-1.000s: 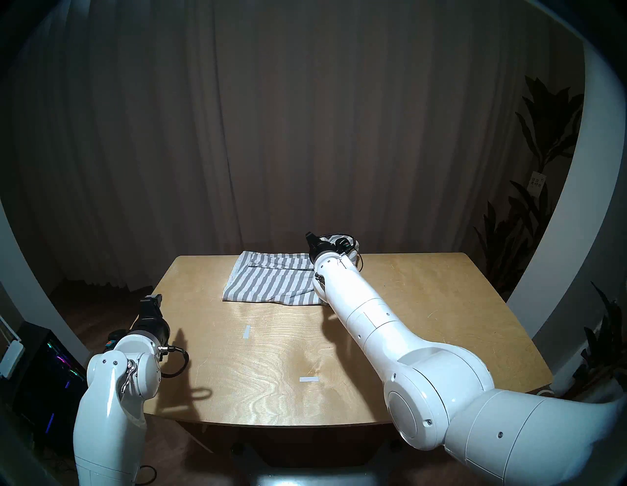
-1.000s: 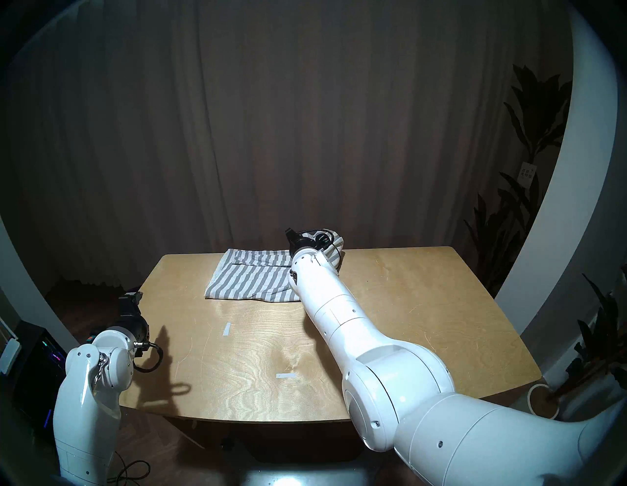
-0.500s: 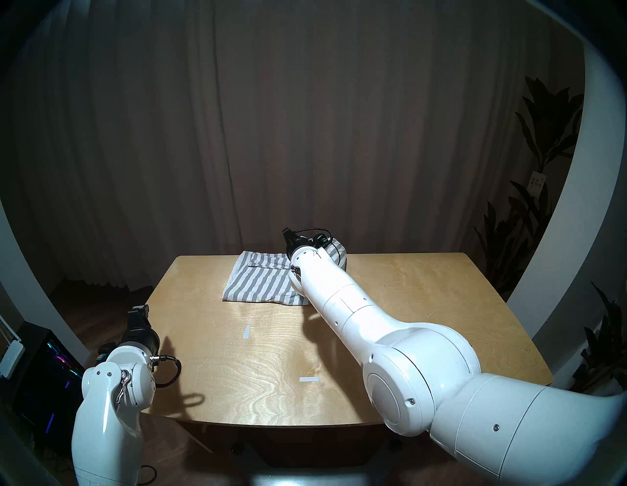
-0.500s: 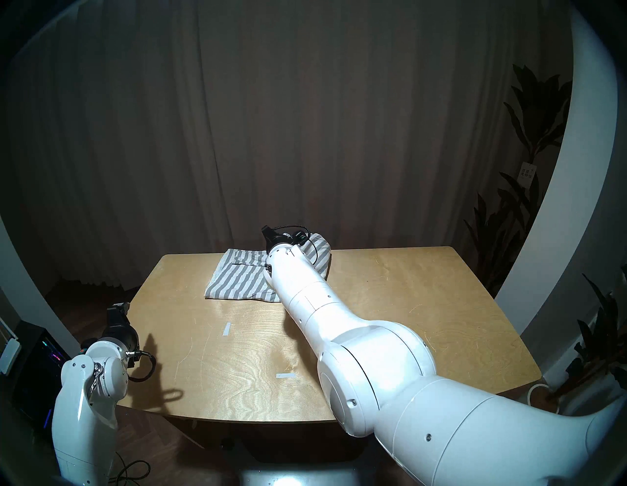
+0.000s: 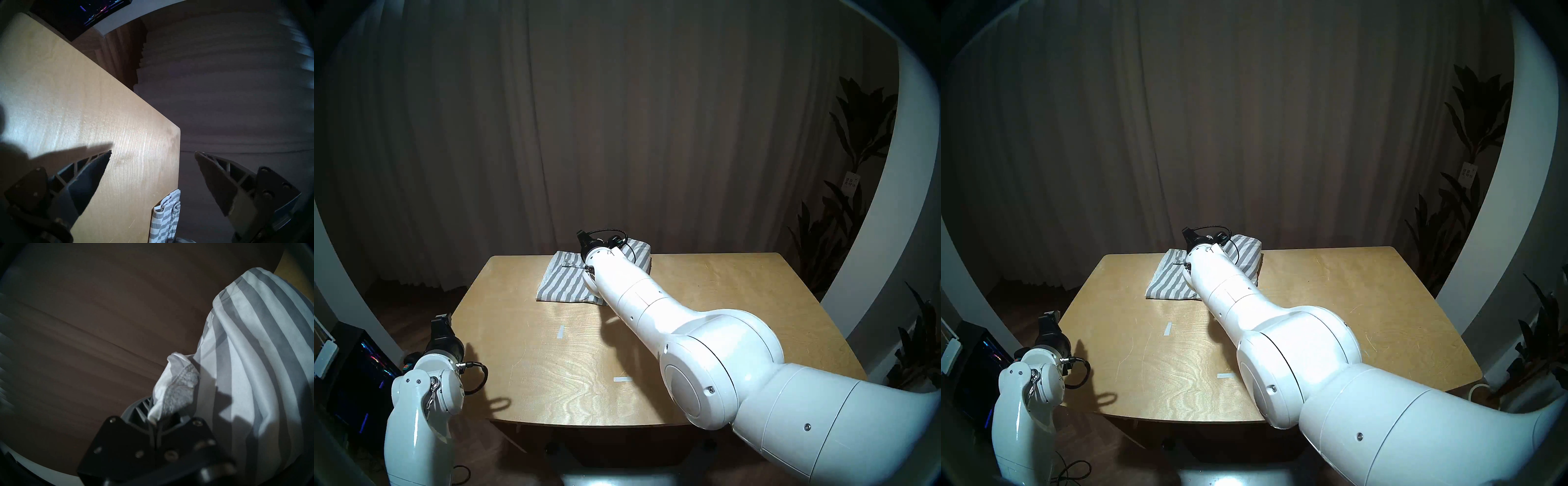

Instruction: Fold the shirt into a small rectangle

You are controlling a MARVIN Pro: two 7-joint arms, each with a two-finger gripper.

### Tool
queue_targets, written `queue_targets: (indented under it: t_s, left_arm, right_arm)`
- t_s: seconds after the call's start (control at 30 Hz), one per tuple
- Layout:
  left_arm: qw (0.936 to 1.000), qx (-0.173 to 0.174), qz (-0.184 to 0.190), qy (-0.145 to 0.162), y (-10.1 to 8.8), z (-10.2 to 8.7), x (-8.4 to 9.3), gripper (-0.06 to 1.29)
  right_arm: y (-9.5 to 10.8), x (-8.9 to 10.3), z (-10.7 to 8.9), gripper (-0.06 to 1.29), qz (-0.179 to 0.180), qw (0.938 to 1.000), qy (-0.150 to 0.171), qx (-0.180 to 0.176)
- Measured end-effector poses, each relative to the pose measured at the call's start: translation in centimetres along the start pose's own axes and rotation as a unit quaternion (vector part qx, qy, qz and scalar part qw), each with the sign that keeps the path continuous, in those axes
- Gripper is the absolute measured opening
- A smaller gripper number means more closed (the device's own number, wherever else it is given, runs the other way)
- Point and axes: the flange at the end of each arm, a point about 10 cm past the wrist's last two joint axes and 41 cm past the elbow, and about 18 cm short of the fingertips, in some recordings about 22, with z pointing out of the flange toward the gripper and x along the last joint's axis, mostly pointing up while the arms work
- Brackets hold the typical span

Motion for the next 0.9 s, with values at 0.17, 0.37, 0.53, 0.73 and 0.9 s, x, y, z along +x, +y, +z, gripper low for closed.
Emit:
queue_targets:
  t_s: [0.17,0.37,0.53,0.73,0.9]
  left_arm:
    - [0.9999,0.004,-0.005,0.011,-0.4,-0.2,0.5,1.25]
    - [0.9996,0.008,-0.010,0.025,-0.8,-0.4,1.2,1.25]
    - [0.9991,0.013,-0.014,0.037,-1.2,-0.5,1.8,1.25]
    - [0.9984,0.021,-0.019,0.049,-1.9,-0.7,2.5,1.25]
    - [0.9977,0.026,-0.023,0.058,-2.3,-0.9,2.9,1.25]
  right_arm:
    - [-0.5,-0.4,0.0,-0.03,-0.003,0.9999,-0.008,0.008]
    - [-1.2,-0.8,-0.1,-0.03,-0.010,0.9995,-0.022,0.022]
    - [-1.8,-1.4,-0.2,-0.03,-0.019,0.9986,-0.035,0.033]
    - [-2.2,-2.2,-0.3,-0.03,-0.032,0.9971,-0.053,0.044]
    - [-2.0,-3.1,-0.5,-0.03,-0.042,0.9957,-0.068,0.046]
